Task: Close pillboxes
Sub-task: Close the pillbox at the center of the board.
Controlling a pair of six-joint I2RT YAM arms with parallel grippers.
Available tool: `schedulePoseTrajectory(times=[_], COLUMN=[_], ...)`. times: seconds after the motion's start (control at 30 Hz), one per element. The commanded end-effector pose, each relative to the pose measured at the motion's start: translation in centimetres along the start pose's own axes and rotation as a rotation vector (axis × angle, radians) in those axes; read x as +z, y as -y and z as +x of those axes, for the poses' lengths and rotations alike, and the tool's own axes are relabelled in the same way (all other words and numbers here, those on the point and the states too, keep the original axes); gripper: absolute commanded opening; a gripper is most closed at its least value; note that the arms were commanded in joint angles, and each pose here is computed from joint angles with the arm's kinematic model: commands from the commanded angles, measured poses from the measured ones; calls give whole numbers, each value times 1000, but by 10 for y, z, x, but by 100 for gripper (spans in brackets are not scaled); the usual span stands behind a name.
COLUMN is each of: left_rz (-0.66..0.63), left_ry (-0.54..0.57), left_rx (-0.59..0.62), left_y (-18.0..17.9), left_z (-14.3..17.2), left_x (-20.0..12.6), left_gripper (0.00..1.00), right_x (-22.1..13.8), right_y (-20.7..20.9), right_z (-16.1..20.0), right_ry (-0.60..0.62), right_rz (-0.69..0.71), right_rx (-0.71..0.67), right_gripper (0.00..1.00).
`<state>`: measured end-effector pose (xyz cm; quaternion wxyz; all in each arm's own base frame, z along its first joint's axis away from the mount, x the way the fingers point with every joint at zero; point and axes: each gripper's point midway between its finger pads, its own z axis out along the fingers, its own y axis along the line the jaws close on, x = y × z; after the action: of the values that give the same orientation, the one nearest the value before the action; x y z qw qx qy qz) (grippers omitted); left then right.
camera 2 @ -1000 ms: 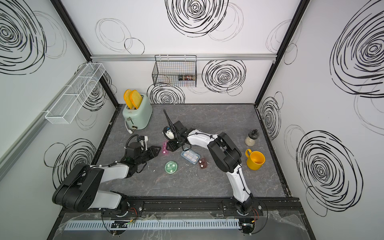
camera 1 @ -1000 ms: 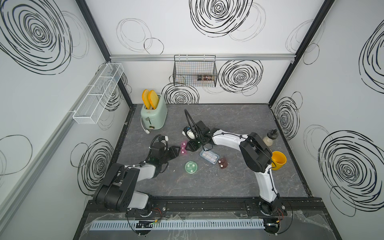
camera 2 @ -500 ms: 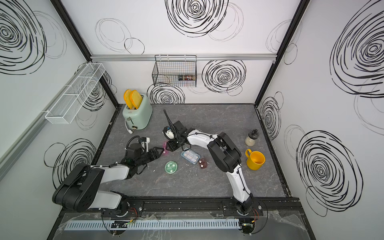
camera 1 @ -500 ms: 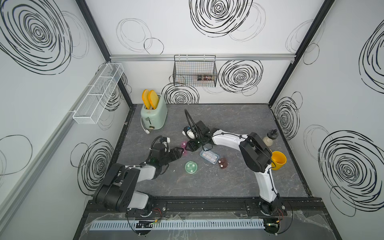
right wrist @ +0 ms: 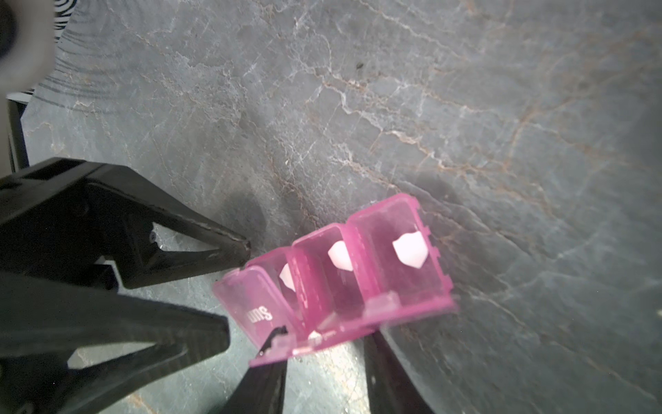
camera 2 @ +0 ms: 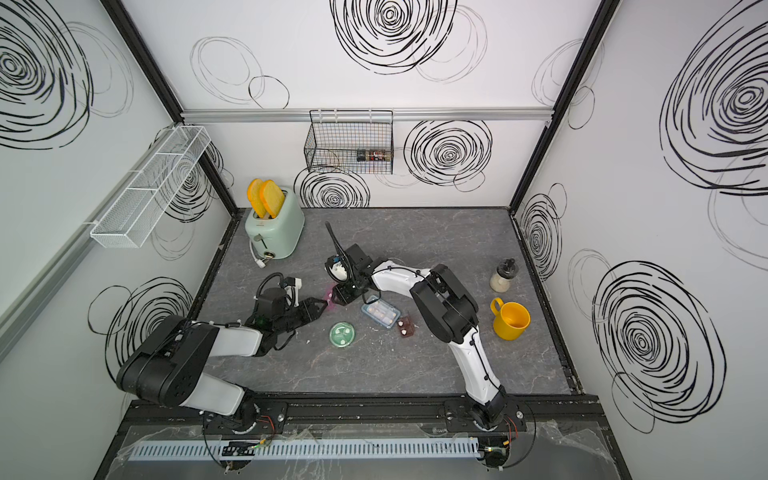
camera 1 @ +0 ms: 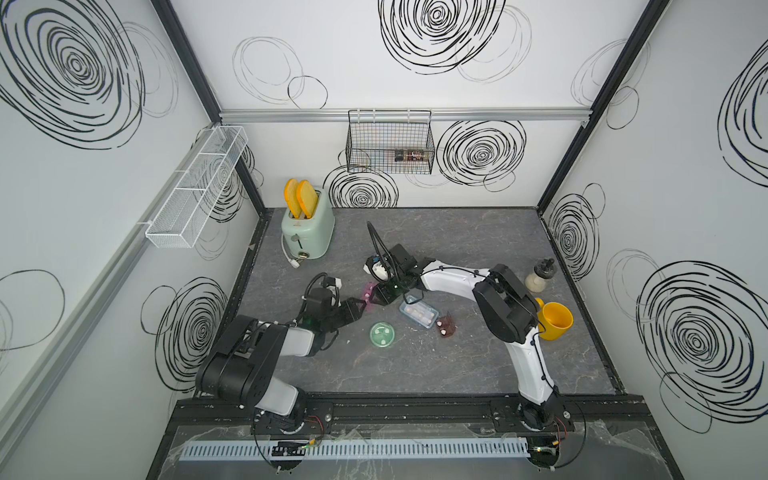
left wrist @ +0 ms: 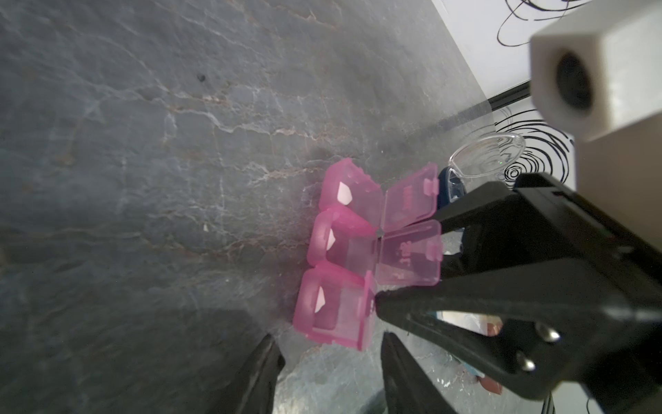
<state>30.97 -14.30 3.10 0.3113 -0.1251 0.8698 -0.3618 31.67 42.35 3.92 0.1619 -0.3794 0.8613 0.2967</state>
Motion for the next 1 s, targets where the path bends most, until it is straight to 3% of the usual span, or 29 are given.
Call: schedulePoseTrajectory(times=[0.0, 0.5, 0.97], left_rz=[42, 25, 9], left_ry=[54, 100, 77], left_rx=[31, 23, 29], left_y=[13, 6, -5], left_z=[-17, -41, -35], left_x=[3, 8, 16], left_gripper=[51, 54, 43], right_x=[3, 9, 8], right_y=[-2, 1, 2], right_z=[-4, -1, -2], right_ry=[-1, -13, -15], right_rz=[-11, -15, -7], right_rx=[1, 11, 13], right_gripper=[40, 39, 40])
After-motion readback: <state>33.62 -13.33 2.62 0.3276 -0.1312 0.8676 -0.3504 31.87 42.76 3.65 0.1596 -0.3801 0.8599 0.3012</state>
